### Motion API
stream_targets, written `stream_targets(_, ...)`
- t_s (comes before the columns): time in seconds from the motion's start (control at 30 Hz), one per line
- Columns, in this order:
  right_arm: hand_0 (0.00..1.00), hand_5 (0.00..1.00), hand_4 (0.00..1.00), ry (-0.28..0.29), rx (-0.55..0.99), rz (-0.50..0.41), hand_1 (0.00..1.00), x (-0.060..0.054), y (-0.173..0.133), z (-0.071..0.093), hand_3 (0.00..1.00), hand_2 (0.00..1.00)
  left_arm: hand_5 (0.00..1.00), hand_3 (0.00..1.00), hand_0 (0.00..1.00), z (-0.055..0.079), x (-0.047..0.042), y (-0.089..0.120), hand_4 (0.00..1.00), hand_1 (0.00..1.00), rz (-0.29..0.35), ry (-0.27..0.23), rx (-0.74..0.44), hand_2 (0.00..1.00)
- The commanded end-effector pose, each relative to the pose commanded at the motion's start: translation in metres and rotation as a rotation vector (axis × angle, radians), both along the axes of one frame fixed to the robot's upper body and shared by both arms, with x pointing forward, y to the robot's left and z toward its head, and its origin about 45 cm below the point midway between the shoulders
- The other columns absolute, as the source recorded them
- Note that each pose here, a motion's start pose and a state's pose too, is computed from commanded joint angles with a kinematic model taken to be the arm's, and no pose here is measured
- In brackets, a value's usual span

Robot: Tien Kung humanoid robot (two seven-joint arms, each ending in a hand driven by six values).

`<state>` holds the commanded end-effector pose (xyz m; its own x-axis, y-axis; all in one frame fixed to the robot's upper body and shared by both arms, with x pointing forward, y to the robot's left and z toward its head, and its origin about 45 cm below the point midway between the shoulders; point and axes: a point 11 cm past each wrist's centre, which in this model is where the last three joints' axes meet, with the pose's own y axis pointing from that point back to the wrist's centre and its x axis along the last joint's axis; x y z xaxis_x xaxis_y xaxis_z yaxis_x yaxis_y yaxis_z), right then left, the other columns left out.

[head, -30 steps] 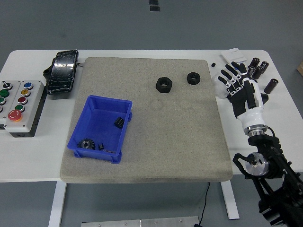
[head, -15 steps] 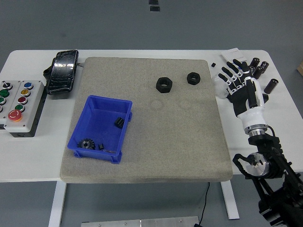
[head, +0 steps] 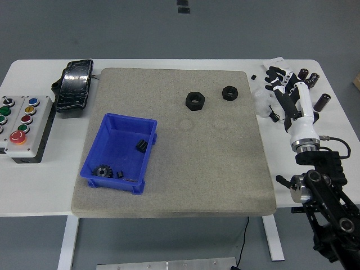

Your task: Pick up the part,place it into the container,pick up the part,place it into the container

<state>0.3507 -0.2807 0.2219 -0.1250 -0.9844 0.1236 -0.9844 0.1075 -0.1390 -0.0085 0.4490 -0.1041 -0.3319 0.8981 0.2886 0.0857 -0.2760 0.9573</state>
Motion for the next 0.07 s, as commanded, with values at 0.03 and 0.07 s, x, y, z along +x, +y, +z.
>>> stream_targets(0.03,0.687,0.538,0.819,-0.001,-0.032,-0.010,0.702,-0.0010,0.0016,-0.0002,0.657,0.697,0.381,0.646,0.624,-0.0001,-0.0003,-0.0001,0.627,0.569,0.001,0.000,0.000,0.567)
stream_targets(0.07,0.687,0.538,0.819,-0.004,-0.062,-0.015,0.702,-0.0019,0.0036,-0.0003,0.657,0.697,0.381,0.646,0.624,0.0000,-0.0006,0.0000,0.627,0.569,0.002,0.000,0.000,0.567)
